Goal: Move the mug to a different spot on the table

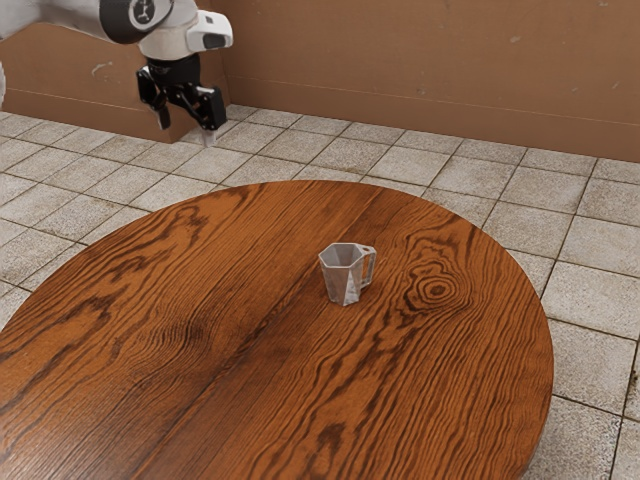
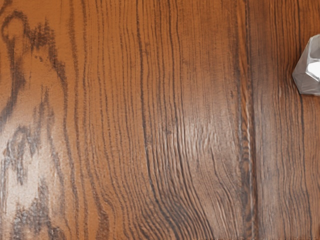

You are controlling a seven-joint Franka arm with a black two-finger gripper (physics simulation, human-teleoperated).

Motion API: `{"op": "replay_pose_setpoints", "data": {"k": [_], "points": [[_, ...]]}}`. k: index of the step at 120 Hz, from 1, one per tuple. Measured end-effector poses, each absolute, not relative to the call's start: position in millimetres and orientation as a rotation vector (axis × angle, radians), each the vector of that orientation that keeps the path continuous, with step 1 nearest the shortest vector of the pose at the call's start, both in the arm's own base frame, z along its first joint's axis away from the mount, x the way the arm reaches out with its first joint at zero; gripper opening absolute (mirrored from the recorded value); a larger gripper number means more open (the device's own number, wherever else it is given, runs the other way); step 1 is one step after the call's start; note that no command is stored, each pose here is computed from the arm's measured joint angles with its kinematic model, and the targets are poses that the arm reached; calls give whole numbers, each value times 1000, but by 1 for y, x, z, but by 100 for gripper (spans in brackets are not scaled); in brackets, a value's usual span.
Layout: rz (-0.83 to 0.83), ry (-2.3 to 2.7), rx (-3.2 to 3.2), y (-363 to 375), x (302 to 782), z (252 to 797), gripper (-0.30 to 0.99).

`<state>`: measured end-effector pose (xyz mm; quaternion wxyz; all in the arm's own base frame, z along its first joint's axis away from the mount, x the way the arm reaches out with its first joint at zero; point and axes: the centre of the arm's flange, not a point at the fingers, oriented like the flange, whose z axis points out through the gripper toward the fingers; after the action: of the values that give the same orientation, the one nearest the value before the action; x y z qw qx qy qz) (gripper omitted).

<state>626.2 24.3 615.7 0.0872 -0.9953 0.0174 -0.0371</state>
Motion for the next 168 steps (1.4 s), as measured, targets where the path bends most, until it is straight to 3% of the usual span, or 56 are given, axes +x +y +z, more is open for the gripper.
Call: {"op": "replay_pose_setpoints", "data": {"k": [31, 67, 97, 145, 168], "points": [[-68, 159, -2984, -5, 672, 537, 69], [-223, 189, -3020, -50, 716, 505, 69], [-280, 228, -3091, -87, 752, 441, 69], [-212, 507, -3165, -151, 768, 348, 68], [-279, 689, -3045, -153, 776, 355, 67]]}}
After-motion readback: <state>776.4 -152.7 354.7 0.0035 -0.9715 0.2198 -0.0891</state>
